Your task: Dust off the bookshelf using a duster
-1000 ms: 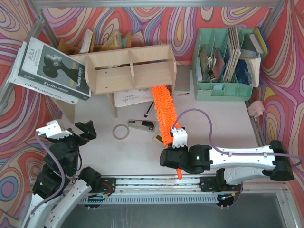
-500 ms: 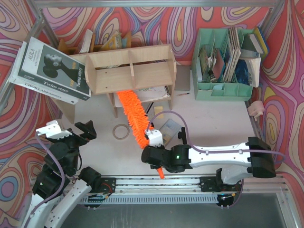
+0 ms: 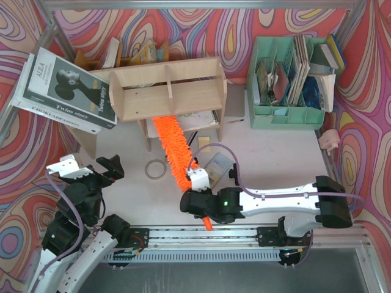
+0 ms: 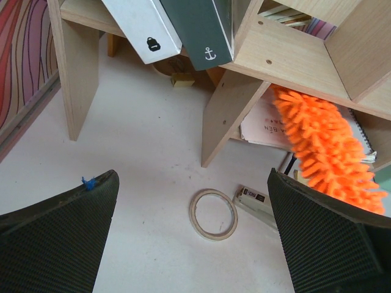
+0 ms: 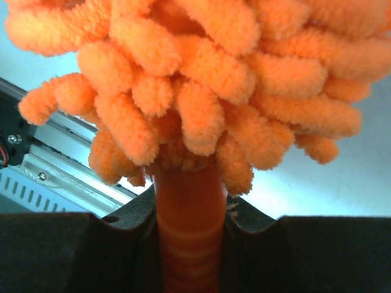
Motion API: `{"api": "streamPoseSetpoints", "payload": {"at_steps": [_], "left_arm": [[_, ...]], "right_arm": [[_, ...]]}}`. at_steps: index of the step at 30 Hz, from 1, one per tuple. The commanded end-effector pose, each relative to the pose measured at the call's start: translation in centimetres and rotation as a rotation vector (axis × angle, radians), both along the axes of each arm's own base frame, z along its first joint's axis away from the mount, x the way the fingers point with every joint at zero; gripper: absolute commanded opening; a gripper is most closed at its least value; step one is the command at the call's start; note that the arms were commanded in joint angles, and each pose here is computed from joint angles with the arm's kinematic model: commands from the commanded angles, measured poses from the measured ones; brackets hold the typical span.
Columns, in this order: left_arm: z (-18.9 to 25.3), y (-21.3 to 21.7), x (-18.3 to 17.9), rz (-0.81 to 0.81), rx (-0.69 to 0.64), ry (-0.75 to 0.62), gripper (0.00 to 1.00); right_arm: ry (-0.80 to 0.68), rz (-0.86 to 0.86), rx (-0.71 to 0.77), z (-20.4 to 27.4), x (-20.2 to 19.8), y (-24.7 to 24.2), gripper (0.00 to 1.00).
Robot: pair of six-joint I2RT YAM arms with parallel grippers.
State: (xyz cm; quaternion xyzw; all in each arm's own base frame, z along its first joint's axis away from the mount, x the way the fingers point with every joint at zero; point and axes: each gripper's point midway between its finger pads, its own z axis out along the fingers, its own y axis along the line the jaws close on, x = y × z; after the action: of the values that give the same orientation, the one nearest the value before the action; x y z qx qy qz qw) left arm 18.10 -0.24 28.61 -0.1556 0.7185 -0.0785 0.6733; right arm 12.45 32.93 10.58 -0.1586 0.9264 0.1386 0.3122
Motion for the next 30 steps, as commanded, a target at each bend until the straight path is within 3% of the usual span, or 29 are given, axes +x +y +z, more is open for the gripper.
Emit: {"api": "streamPoseSetpoints", "payload": {"at_steps": [1, 8, 21, 30], "left_arm": [[0.0, 0.2, 0.0, 0.015, 0.002, 0.008, 0.98], [0.0, 0.3, 0.1, 0.021, 0.006, 0.009, 0.98], [-0.1, 0.3, 0.1, 0.022, 0.008, 0.013, 0.98], [-0.1, 0.3, 0.1, 0.019, 0.007, 0.014, 0.98]], "right_arm": [[-0.093, -0.228, 0.012, 2.2, 1.6, -4.8, 0.0], [-0.107, -0.376, 0.023, 2.6, 1.7, -8.8, 0.0], [-0.108, 0.023, 0.081, 3.3, 1.2, 1.0, 0.0], [-0.124, -0.276, -0.048, 1.9, 2.3, -6.2, 0.0]]}}
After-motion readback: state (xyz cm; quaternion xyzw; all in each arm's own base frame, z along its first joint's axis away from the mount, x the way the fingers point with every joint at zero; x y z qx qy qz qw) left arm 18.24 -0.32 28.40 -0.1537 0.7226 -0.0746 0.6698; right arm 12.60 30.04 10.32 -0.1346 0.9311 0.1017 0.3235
